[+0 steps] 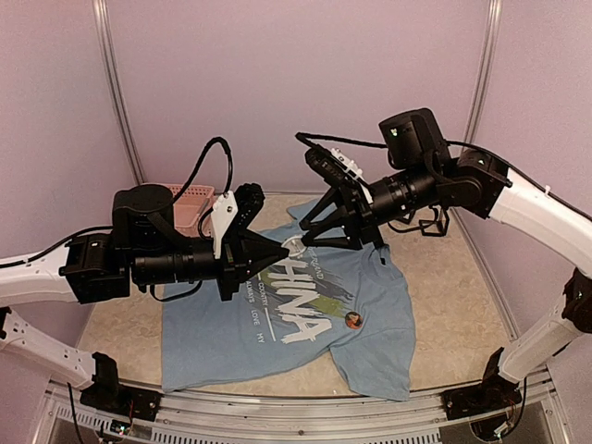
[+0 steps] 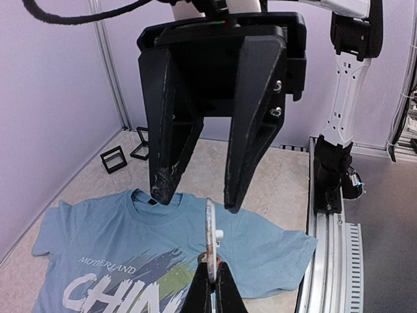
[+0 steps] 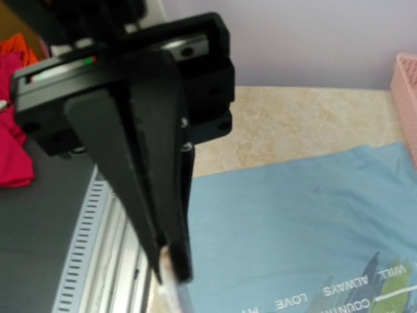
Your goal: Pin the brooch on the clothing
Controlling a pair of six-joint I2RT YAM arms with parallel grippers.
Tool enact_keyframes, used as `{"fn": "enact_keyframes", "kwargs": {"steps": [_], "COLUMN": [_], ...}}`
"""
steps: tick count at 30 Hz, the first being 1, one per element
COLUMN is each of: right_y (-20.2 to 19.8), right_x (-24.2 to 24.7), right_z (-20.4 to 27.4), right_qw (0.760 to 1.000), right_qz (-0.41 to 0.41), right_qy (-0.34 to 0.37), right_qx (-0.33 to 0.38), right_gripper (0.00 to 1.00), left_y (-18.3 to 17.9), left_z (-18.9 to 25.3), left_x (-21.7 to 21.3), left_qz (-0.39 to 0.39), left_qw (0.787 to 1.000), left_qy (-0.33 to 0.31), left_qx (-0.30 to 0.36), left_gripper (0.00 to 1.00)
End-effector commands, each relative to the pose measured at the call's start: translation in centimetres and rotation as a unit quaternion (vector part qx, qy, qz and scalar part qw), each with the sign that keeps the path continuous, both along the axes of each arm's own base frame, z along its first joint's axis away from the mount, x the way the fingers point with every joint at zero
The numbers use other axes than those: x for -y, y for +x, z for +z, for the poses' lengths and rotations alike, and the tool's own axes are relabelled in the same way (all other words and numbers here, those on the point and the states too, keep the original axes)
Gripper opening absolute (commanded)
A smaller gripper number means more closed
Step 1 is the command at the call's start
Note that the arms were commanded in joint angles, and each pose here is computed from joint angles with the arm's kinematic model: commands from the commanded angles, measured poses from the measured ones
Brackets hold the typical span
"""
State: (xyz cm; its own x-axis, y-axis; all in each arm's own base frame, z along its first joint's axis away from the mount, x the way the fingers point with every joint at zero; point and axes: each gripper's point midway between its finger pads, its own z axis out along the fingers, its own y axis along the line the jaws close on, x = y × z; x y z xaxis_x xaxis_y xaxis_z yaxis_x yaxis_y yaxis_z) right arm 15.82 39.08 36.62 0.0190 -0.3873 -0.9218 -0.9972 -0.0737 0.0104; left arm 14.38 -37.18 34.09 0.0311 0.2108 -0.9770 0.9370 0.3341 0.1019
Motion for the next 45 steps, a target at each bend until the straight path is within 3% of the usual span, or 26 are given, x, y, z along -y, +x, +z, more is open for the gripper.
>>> {"fn": "enact_keyframes", "kwargs": {"steps": [1,5,9,14,17,19,21,27,30,39,45], "right_y": [-0.3,-0.2,-0.3,-1.2,-1.8,-2.2,-2.6,-3.5,-3.5,-3.7,-3.4], "right_x": [-0.4,-0.6,-0.8,-1.0,-0.9,-0.7,-0.4,-0.1,-0.4,-0.6,-1.0], "right_z": [-0.6,-0.9,-1.0,-1.1,0.5,1.7,2.8,4.1,3.8,3.8,3.2], "right_qw": [1.000,1.000,1.000,0.999,0.997,0.995,0.992,0.986,0.986,0.985,0.987], "right_qz": [0.013,0.013,0.018,0.038,0.050,0.055,0.059,0.076,0.080,0.089,0.083], "right_qy": [-0.003,-0.003,0.000,0.005,0.047,0.079,0.109,0.145,0.143,0.147,0.138], "right_qx": [-0.012,-0.016,-0.019,-0.028,-0.022,-0.016,-0.010,-0.015,-0.025,-0.028,-0.030], "right_gripper": [0.29,0.21,0.00,0.00,0.00,0.00,0.00,0.00,0.00,0.00,0.00], "left_y": [-0.4,-0.5,-0.6,-0.6,-0.7,-0.8,-0.9,-1.9,-2.0,-2.4,-2.5], "left_z": [1.3,1.6,1.6,1.6,2.3,2.5,2.7,3.9,4.5,5.4,5.5], "left_x": [0.1,0.0,0.1,-0.2,-0.7,-1.0,-1.2,-1.7,-1.6,-1.4,-1.0], "left_qz": [-0.013,-0.014,-0.018,-0.014,-0.010,-0.011,-0.012,-0.035,-0.040,-0.053,-0.061], "left_qw": [1.000,1.000,0.999,0.999,0.998,0.997,0.996,0.992,0.990,0.987,0.986], "left_qy": [-0.020,-0.025,-0.027,-0.038,-0.066,-0.078,-0.085,-0.119,-0.128,-0.148,-0.148], "left_qx": [0.005,0.009,0.009,0.010,0.021,0.022,0.024,0.034,0.036,0.039,0.036], "left_gripper": [0.00,0.00,0.00,0.00,0.00,0.25,0.31,0.27,0.20,0.21,0.11]}}
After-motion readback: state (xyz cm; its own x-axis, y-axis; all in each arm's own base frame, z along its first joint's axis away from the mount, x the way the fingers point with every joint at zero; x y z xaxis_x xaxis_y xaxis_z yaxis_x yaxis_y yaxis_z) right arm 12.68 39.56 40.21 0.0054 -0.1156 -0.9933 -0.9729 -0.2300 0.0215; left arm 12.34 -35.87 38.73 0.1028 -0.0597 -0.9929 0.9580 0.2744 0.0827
